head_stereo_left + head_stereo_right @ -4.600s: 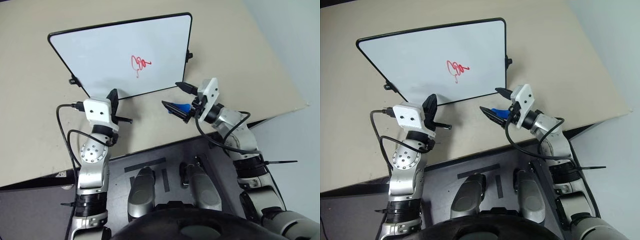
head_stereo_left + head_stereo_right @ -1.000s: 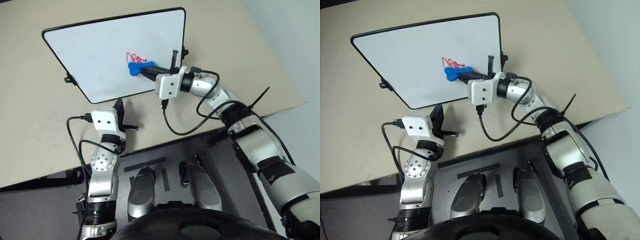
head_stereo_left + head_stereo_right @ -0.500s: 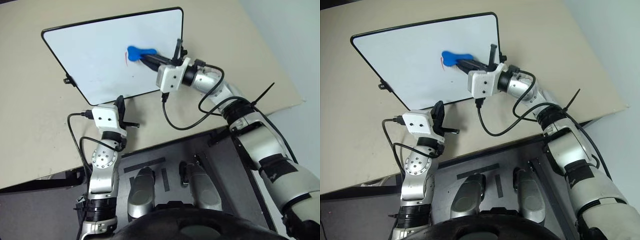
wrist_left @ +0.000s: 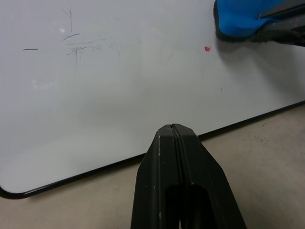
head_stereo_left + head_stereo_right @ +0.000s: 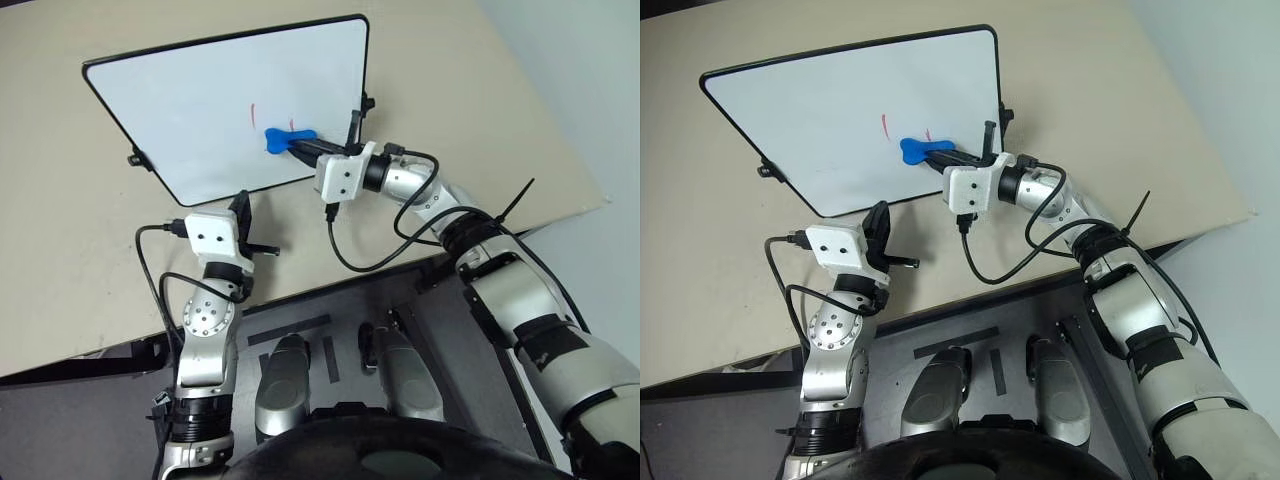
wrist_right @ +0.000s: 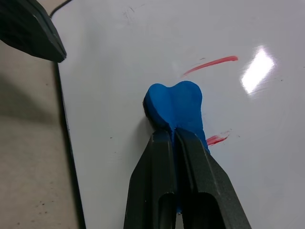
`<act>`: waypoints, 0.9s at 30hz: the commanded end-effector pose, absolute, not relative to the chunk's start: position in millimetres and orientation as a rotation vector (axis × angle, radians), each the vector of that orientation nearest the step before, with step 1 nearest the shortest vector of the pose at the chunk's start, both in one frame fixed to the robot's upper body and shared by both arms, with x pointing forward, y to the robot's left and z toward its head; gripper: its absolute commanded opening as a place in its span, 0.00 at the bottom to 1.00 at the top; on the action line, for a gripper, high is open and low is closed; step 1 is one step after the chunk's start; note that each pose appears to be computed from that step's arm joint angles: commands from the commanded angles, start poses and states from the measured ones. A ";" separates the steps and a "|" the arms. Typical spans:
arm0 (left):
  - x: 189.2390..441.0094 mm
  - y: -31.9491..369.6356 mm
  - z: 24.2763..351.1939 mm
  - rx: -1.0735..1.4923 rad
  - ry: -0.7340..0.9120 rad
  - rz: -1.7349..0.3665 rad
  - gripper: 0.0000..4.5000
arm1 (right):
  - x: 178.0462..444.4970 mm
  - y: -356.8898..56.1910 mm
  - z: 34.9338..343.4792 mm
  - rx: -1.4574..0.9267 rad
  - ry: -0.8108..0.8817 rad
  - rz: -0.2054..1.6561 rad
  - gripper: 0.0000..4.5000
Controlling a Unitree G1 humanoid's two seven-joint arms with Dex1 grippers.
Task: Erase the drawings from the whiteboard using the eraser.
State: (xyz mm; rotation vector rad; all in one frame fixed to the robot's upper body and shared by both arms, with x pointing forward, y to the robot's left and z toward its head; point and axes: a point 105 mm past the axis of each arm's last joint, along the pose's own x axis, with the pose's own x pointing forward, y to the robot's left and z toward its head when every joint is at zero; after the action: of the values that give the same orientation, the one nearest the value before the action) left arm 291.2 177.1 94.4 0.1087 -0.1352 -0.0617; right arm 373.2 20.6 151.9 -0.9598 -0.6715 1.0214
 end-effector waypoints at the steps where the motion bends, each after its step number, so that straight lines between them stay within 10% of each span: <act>1: 290.8 175.8 105.6 0.123 -0.182 -0.068 0.00 | 386.1 6.8 204.8 -0.926 -0.815 0.833 0.00; 8: 292.7 175.1 106.0 0.121 -0.184 -0.071 0.00 | 386.6 4.3 222.7 -0.932 -0.883 0.773 0.00; 20: 293.7 175.0 106.9 0.120 -0.187 -0.067 0.00 | 378.6 4.5 146.2 -0.993 -0.645 0.981 0.00; 27: 294.3 175.5 106.9 0.122 -0.187 -0.068 0.00 | 379.4 7.0 150.8 -0.991 -0.646 0.990 0.00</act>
State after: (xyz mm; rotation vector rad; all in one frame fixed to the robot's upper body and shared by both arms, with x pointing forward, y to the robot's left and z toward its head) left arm 293.7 177.0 97.9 0.1144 -0.1465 -0.0650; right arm 375.3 8.5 148.1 -0.9876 -0.6646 0.9983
